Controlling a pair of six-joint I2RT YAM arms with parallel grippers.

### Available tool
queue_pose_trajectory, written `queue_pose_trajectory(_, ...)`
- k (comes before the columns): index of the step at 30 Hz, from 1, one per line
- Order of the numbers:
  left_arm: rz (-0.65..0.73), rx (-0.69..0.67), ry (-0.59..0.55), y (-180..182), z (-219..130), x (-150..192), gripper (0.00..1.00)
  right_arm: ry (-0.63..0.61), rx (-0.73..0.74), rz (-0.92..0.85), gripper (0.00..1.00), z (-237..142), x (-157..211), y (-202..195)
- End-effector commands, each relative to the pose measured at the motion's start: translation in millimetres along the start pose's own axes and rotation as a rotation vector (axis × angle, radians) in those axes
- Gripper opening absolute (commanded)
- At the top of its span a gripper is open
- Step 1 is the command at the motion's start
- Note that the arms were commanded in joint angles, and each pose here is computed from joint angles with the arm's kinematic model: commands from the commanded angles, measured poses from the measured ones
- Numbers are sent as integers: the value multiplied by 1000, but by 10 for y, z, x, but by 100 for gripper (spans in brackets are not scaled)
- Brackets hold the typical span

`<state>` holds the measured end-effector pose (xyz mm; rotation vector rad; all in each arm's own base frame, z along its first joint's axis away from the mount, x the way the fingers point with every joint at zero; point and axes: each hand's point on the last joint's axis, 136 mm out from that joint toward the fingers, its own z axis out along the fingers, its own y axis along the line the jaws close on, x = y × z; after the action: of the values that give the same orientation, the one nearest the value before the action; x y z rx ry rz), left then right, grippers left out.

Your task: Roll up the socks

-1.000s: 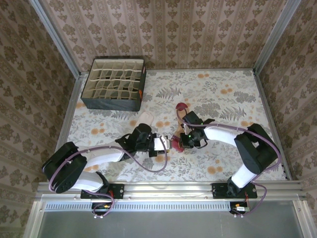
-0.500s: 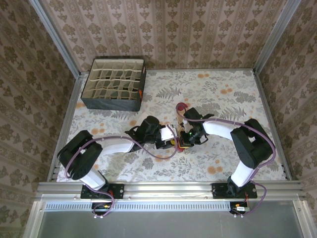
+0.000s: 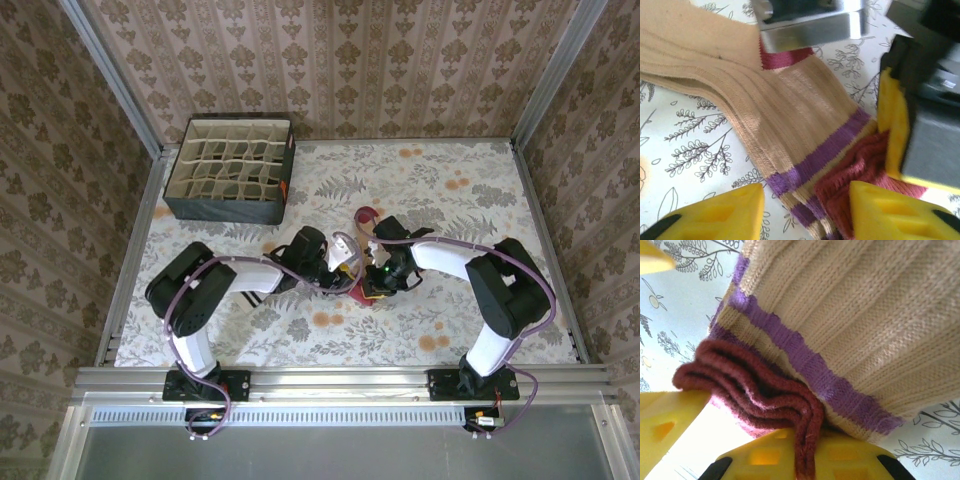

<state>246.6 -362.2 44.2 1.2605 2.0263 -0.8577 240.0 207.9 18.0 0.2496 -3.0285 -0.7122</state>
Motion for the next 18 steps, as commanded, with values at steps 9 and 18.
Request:
queue_pose_trajectory(9,-243,-7,193,74,143,301,31,-246,100,-59,37,-511,-73,-90)
queue_pose_trajectory(18,-307,-49,241,65,165,418,30,-271,-4,-22,50,-403,40,61)
